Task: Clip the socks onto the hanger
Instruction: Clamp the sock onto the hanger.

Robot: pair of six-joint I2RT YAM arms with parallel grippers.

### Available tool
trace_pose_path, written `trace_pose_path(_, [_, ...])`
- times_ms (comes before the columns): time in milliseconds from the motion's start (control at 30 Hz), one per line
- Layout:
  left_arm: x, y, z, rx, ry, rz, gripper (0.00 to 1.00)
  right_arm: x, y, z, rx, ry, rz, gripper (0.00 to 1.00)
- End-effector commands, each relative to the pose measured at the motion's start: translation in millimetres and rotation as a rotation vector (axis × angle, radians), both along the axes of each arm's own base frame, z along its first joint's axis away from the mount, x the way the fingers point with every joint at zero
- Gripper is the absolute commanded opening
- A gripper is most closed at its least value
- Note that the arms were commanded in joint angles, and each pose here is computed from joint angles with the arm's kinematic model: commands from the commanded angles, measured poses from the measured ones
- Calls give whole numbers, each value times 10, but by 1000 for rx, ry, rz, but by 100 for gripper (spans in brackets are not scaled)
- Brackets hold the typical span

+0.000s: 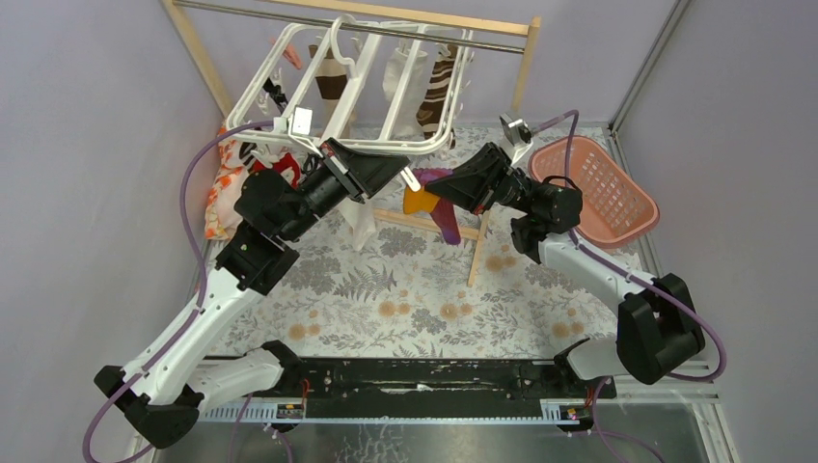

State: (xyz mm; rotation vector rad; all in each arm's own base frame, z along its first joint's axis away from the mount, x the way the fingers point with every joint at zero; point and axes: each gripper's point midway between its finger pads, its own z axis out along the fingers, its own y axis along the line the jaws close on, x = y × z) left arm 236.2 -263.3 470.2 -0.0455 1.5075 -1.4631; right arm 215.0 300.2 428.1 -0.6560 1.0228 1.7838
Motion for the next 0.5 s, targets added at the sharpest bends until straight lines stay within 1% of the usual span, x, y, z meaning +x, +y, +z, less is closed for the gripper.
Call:
trace_pose_path(0, [-111, 16, 133, -28, -32, -32, 0, -109, -45, 313, 99, -94, 11, 0])
trace_pose_path(267, [-117, 22, 159, -29, -36, -32, 0, -71, 10, 341, 90, -98, 9, 0])
trace_pose_path(467, [-99, 41, 119, -17, -27, -15, 0, -152, 14, 370, 90, -111, 28, 0])
